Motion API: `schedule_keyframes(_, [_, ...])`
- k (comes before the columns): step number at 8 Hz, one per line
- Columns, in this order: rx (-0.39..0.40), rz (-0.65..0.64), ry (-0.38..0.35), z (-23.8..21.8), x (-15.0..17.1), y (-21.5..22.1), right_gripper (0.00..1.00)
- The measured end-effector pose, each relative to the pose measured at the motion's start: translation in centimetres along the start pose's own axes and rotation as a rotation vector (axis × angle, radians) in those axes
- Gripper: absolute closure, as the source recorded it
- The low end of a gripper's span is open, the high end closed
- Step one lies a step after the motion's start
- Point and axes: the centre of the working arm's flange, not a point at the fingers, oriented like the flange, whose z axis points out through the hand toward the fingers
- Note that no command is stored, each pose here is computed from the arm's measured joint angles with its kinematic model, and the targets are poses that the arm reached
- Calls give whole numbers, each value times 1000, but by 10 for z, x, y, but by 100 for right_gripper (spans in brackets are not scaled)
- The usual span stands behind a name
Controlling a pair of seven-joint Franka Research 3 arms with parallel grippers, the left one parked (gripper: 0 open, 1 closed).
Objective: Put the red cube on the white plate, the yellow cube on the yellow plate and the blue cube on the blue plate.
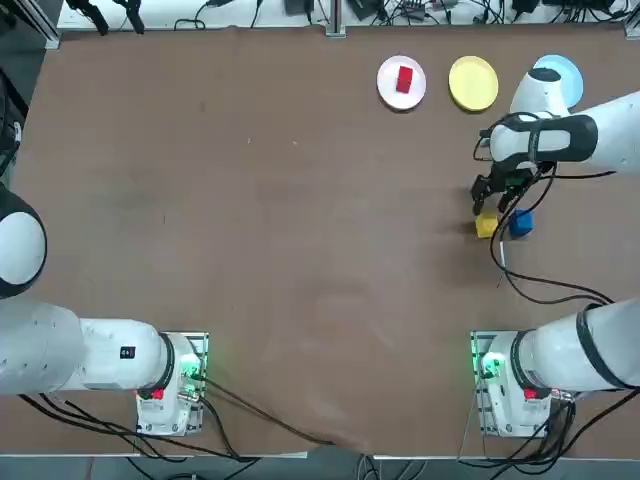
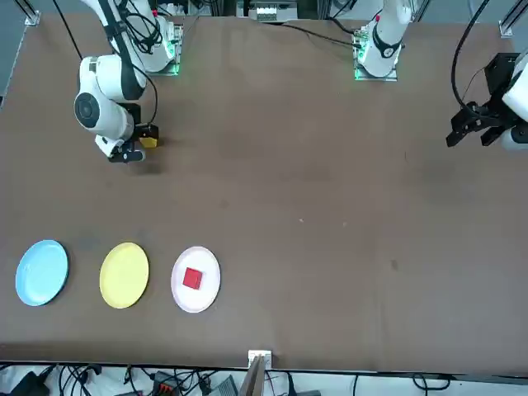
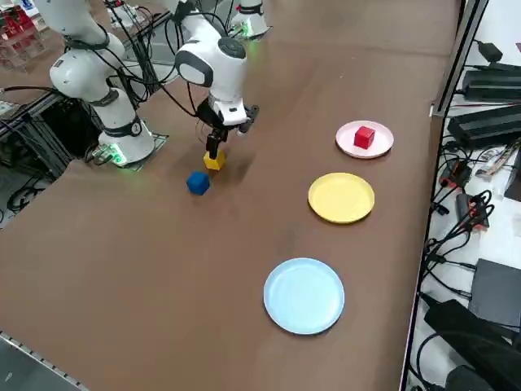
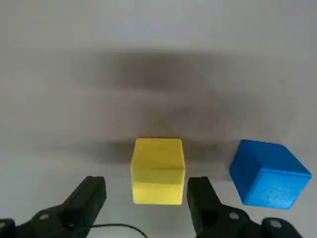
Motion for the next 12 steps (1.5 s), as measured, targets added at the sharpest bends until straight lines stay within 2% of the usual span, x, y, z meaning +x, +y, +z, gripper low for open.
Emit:
schedule_keyframes(2, [0,2,-3,6,-4,4,0])
schedule_keyframes(6, [6,21,60,29,-13,12,1])
schedule_keyframes(9, [8,28,67,42,-17,14,2])
schedule_keyframes(11, [9,33,70,51,-15,16,6])
schedule_keyframes(12, [10,37,70,54,-14,16,19])
